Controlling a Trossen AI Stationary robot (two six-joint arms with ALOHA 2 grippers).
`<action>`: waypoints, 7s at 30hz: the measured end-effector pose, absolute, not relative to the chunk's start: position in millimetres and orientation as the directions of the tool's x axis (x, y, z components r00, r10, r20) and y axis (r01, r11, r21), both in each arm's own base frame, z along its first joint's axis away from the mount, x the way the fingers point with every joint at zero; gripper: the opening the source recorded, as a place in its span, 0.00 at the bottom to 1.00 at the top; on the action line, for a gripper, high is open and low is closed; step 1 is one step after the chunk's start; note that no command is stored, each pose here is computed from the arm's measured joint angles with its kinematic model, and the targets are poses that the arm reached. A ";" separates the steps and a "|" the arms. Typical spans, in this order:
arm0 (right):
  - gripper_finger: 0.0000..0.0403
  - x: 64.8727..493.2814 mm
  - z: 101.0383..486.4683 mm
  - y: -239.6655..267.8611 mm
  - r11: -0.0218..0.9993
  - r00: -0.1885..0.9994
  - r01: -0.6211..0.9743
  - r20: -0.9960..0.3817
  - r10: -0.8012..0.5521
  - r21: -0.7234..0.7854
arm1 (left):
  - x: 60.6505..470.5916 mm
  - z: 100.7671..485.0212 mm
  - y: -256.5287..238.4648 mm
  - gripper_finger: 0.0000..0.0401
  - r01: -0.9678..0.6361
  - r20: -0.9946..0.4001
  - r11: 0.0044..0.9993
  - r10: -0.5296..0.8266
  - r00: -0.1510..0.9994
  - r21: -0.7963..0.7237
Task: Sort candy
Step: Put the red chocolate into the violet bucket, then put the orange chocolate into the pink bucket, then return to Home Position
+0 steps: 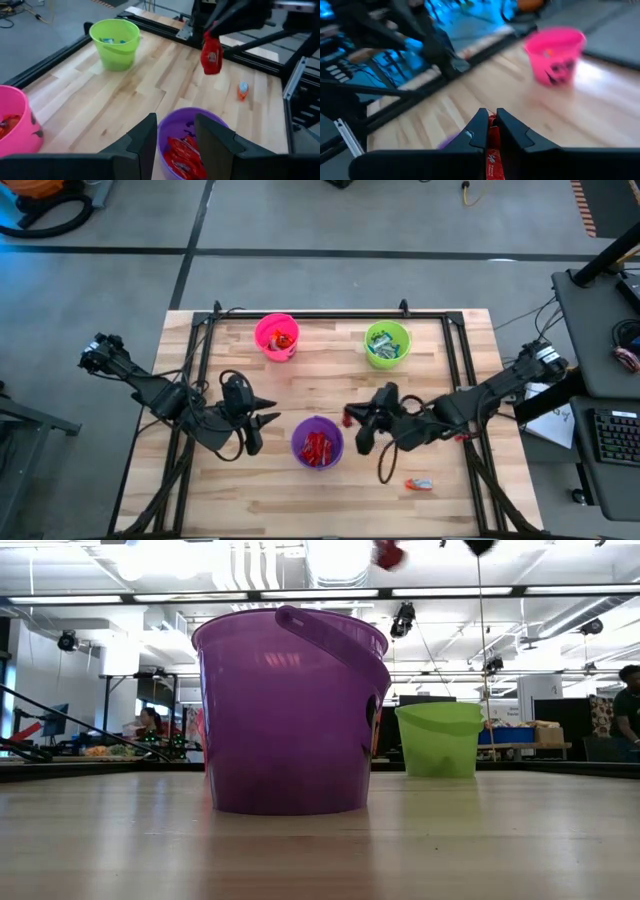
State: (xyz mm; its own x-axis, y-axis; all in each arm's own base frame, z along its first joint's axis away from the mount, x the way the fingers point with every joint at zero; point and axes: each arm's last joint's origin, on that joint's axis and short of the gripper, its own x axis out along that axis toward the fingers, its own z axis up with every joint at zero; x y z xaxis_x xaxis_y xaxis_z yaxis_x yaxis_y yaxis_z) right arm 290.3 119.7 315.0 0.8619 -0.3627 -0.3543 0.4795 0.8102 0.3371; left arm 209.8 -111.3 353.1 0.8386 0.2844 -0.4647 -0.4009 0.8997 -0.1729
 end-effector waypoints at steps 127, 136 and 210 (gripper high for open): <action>0.02 289.8 289.7 -44.3 0.869 0.921 0.364 0.011 -0.390 0.336 | 206.4 384.7 -82.5 0.29 -0.527 -0.444 0.847 0.447 0.777 -0.069; 0.02 348.8 277.6 -98.5 0.885 0.914 0.383 0.032 -0.405 0.265 | 209.6 409.1 -60.5 0.29 -0.569 -0.402 0.821 0.507 0.762 -0.042; 0.13 363.8 289.0 -117.0 0.942 0.959 0.268 -0.152 -0.240 0.201 | 115.8 353.0 -0.7 0.01 -0.463 -0.259 0.869 0.413 0.873 -0.174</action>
